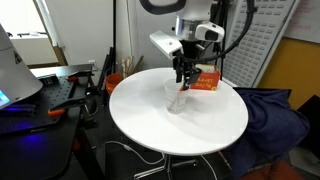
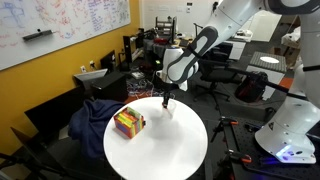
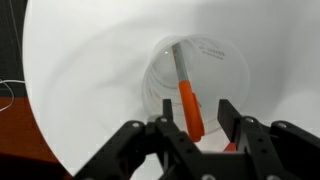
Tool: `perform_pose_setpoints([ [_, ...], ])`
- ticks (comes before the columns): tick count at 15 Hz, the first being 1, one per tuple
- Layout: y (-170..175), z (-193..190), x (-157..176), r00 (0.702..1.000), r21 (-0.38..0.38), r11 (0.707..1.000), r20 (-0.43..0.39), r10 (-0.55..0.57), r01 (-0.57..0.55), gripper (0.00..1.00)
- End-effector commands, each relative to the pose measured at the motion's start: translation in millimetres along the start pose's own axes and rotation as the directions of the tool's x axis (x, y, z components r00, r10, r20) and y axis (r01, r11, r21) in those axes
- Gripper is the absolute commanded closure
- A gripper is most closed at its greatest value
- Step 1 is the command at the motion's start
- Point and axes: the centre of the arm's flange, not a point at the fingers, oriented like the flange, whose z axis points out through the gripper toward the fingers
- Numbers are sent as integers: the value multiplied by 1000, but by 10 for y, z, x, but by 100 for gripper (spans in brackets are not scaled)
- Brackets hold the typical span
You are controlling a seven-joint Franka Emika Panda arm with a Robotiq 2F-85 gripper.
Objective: Pick the marker from the cup and put it on the table
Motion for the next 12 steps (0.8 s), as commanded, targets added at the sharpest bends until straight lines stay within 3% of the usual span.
perform_pose_setpoints([
  [1,33,7,120,999,6,1000,28,23,-23,48],
  [7,39,71,169,999,-3,1000,32,22,-22,49],
  [10,27,88,178,999,-10,1000,34,19,-18,82],
  [12,14,99,172,999,-15,1000,36,17,-17,99],
])
